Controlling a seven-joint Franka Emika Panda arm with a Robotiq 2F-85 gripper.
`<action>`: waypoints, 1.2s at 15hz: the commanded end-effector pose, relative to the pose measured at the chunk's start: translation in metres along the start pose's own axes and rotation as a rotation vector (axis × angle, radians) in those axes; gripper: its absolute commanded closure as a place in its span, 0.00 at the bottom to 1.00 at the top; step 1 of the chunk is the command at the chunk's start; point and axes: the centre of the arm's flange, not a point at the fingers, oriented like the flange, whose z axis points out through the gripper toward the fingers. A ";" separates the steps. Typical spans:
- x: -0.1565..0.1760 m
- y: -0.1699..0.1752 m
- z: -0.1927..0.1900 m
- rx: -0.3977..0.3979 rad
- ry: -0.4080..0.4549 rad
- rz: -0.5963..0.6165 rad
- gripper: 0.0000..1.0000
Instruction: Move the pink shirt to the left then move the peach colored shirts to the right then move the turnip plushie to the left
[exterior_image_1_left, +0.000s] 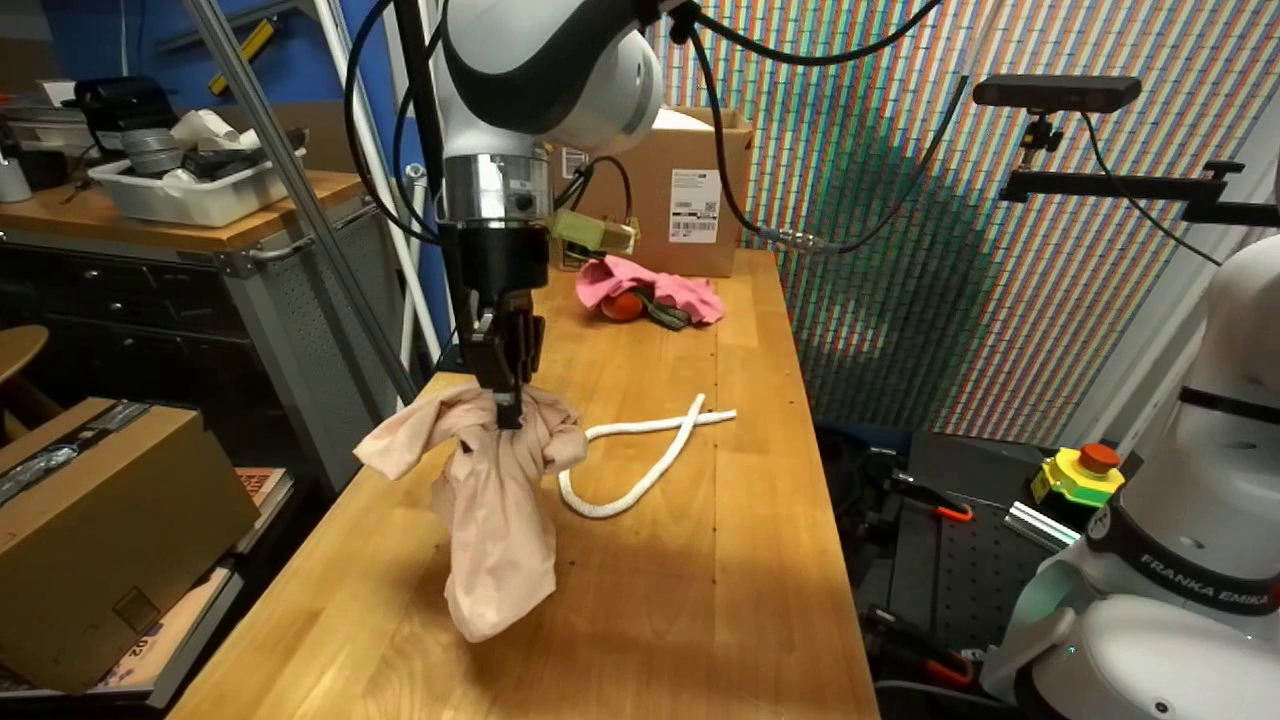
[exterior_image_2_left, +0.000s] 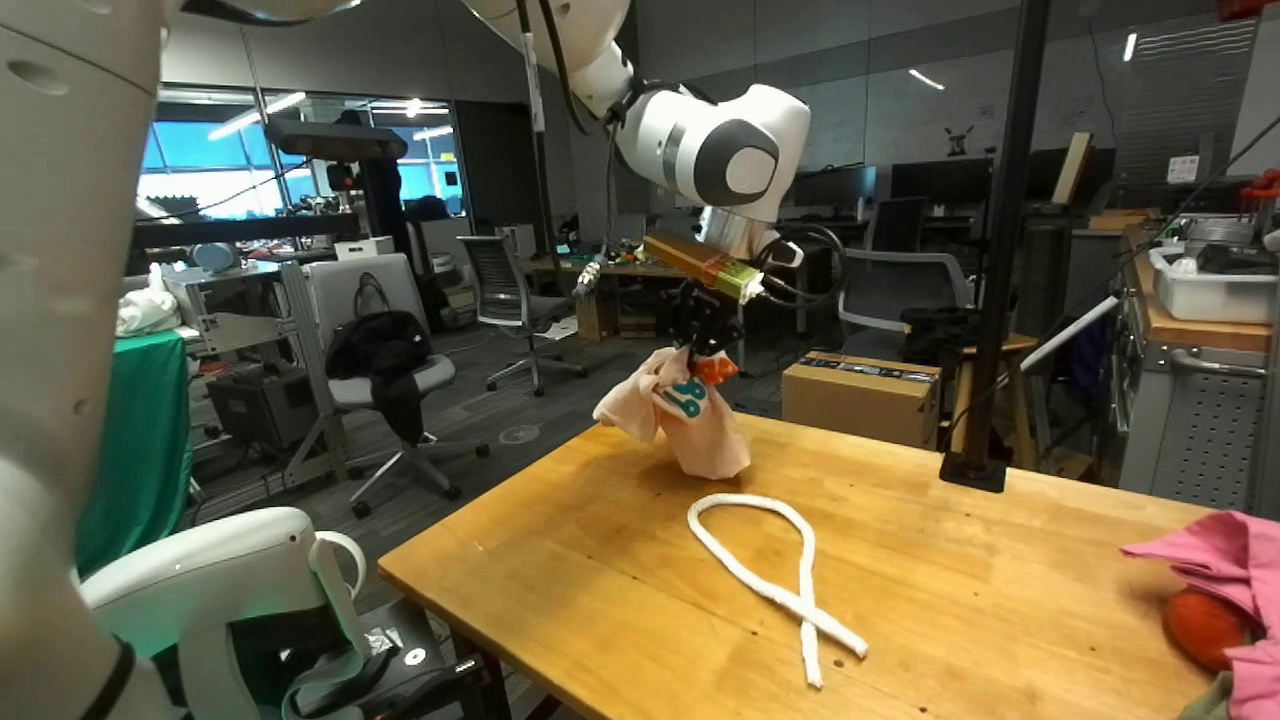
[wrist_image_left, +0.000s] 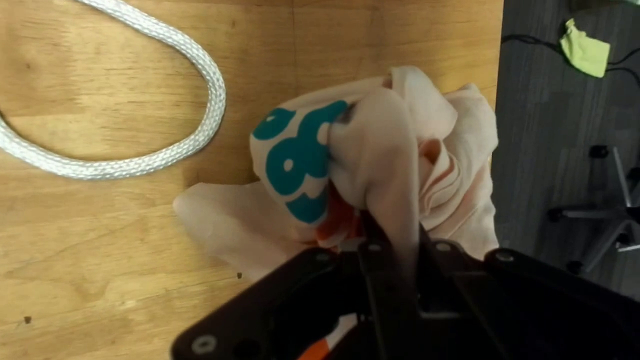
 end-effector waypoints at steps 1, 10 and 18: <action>0.015 -0.008 0.006 0.019 0.073 0.007 0.92; 0.025 -0.036 0.029 -0.135 0.381 -0.062 0.91; 0.021 -0.034 0.044 -0.246 0.368 -0.121 0.39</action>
